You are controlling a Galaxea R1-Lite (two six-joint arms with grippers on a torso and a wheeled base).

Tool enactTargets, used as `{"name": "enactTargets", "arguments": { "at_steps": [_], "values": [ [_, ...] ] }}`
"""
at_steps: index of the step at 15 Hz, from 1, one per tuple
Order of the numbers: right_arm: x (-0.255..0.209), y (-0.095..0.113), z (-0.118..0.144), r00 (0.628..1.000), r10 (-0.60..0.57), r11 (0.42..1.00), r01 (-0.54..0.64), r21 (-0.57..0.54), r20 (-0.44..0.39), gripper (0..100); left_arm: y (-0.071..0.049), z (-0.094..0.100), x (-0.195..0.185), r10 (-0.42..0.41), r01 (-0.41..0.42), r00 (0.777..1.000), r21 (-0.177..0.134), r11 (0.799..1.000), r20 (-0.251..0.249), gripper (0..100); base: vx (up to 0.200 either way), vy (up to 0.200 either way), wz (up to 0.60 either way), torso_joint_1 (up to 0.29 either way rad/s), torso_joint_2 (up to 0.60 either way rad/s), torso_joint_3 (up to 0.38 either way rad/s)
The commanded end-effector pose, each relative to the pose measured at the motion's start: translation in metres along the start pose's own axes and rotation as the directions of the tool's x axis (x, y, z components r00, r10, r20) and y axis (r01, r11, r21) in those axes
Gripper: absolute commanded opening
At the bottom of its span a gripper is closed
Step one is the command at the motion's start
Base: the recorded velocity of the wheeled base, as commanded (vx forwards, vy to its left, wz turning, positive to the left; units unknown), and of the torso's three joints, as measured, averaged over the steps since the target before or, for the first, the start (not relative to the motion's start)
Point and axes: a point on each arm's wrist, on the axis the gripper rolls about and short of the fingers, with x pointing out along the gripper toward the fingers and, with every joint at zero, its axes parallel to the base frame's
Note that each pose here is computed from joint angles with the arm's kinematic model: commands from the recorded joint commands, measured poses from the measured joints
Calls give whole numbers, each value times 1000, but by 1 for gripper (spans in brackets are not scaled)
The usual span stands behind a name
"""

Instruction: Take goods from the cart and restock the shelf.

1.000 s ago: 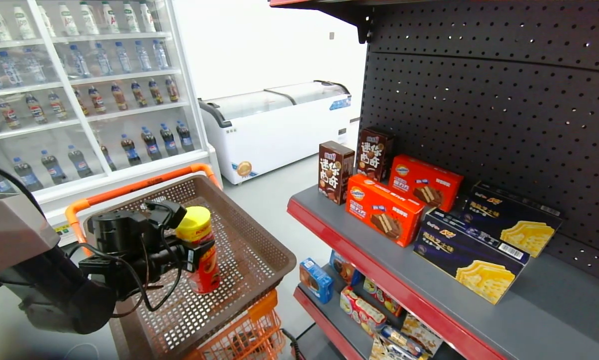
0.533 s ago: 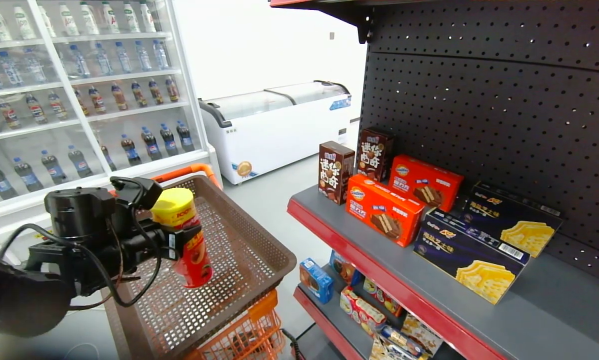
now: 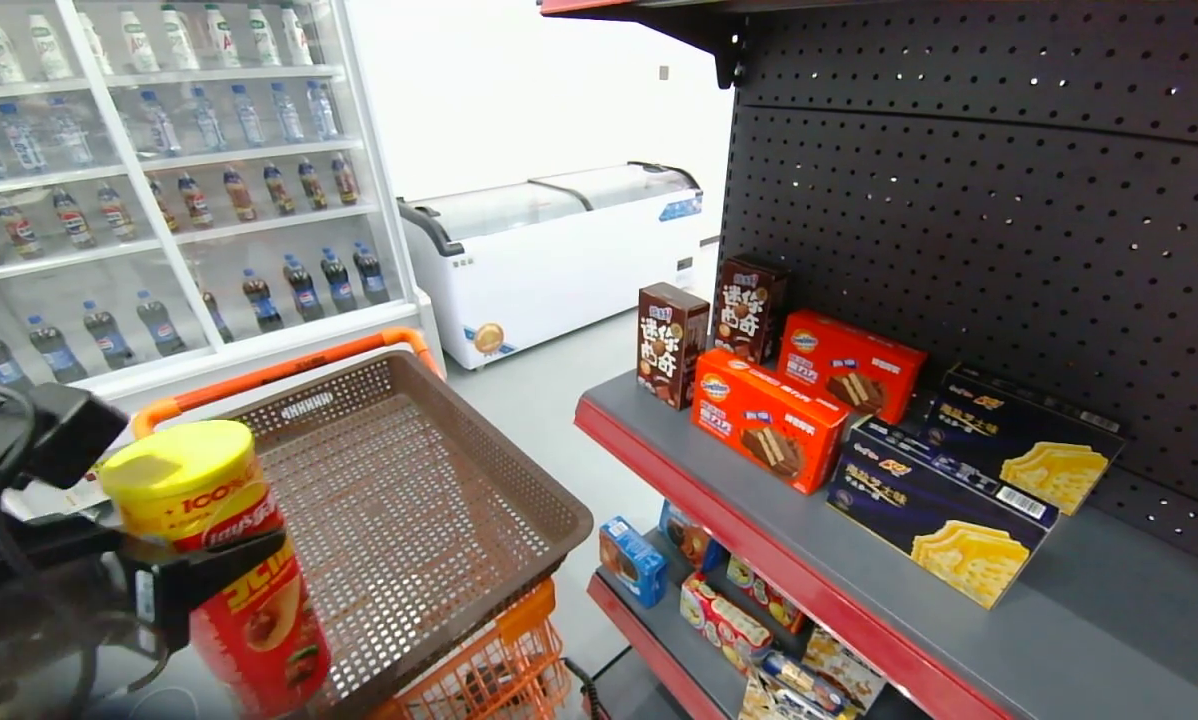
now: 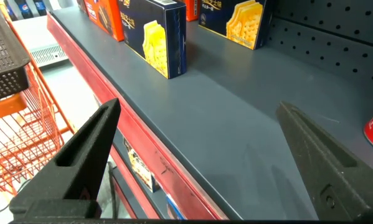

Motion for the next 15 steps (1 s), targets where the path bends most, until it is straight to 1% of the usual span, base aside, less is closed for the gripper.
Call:
{"name": "enactTargets", "arguments": {
  "at_steps": [1, 3, 4, 5, 7, 9, 10, 11, 12, 13, 14, 15],
  "values": [
    [0, 0, 0, 1000, 0, 1000, 0, 0, 0, 100, -11, -27, -52, 6, -9, 992, 22, 1000, 124, 0, 0, 0, 0, 0, 0, 0],
    [0, 0, 0, 1000, 0, 1000, 0, 0, 0, 100, -15, -41, -71, 14, -19, 983, 26, 999, 184, 0, 0, 0, 0, 0, 0, 0],
    [0, 0, 0, 1000, 0, 1000, 0, 0, 0, 100, -17, -56, -81, 16, -23, 977, 30, 999, 212, 0, 0, 0, 0, 0, 0, 0],
    [0, 0, 0, 1000, 0, 1000, 0, 0, 0, 100, -19, -66, -86, 16, -25, 972, 34, 999, 236, 0, 0, 0, 0, 0, 0, 0],
    [0, 0, 0, 1000, 0, 1000, 0, 0, 0, 100, -22, -82, -97, 11, -27, 954, 50, 998, 300, 0, 0, 0, 0, 0, 0, 0],
    [0, 0, 0, 1000, 2, 1000, -2, 0, 0, 100, -24, -91, -106, 5, -29, 936, 63, 998, 352, 0, 0, 0, 0, 0, 0, 0],
    [0, 0, 0, 1000, 2, 1000, -2, 0, 0, 100, -25, -92, -109, 9, -38, 927, 68, 997, 376, 0, 0, 0, 0, 0, 0, 0],
    [0, 0, 0, 1000, 3, 1000, -3, 0, 0, 100, -25, -93, -114, 25, -56, 915, 64, 996, 403, 0, 0, 0, 0, 0, 0, 0],
    [0, 0, 0, 1000, 3, 1000, -3, 0, 0, 100, -26, -100, -116, 45, -74, 915, 58, 996, 402, 0, 0, 0, 0, 0, 0, 0],
    [0, 0, 0, 1000, 3, 1000, -3, 0, 0, 100, -26, -105, -120, 49, -83, 912, 65, 994, 406, 0, 0, 0, 0, 0, 0, 0],
    [0, 0, 0, 1000, 3, 1000, -3, 0, 0, 100, -28, -113, -123, 49, -91, 912, 84, 992, 406, 0, 0, 0, 0, 0, 0, 0],
    [0, 0, 0, 1000, 3, 1000, -3, 0, 0, 100, -29, -120, -127, 49, -97, 911, 97, 991, 409, 0, 0, 0, 0, 0, 0, 0]
  ]
}}
